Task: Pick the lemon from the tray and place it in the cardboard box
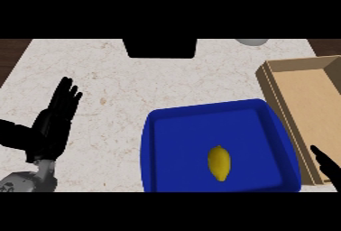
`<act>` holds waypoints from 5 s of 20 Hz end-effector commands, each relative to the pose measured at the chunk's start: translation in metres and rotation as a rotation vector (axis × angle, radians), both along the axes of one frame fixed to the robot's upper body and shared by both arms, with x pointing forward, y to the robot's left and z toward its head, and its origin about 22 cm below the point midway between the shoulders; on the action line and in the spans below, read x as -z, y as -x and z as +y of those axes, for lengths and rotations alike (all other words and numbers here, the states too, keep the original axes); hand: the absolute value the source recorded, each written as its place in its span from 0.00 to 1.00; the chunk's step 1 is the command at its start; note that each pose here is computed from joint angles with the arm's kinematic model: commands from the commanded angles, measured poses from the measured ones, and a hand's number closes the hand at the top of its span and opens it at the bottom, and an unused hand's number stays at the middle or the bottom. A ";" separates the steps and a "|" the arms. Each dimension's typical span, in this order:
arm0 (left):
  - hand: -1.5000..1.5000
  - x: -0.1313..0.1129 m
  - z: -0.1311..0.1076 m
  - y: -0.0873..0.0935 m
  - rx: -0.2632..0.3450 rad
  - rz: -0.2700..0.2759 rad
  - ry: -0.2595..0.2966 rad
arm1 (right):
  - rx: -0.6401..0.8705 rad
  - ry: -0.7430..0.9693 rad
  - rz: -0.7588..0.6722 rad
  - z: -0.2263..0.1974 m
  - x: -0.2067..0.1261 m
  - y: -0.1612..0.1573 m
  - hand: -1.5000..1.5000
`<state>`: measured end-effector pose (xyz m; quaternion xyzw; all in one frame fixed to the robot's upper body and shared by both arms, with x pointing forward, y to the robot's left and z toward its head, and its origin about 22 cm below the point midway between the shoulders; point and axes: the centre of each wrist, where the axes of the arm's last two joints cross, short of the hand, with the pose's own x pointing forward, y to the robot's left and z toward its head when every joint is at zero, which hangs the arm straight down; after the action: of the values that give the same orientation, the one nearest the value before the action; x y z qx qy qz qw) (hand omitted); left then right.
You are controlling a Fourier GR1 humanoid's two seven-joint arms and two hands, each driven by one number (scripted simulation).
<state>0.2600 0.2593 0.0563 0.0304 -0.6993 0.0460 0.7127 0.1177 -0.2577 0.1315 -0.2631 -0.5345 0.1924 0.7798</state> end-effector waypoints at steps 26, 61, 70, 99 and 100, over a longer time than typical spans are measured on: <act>0.50 0.009 -0.004 0.009 -0.017 -0.001 -0.007 | 0.040 0.009 0.089 0.068 0.046 -0.066 0.00; 0.50 0.001 -0.004 0.003 -0.020 0.010 0.003 | 0.031 0.034 0.195 0.111 0.106 -0.070 0.00; 0.50 0.010 0.003 -0.008 -0.011 -0.009 -0.005 | 0.005 0.056 0.191 0.099 0.132 -0.077 0.00; 0.50 0.008 -0.006 0.003 0.011 0.001 0.004 | -0.441 0.667 -0.244 0.223 0.058 -0.136 1.00; 0.50 0.014 0.006 -0.002 0.007 -0.001 -0.006 | -0.464 0.684 -0.262 0.223 0.051 -0.150 1.00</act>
<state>0.2627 0.2568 0.0510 0.0257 -0.6994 0.0416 0.7130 0.2505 -0.0590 0.0533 -0.3904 -0.5611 0.4625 0.5647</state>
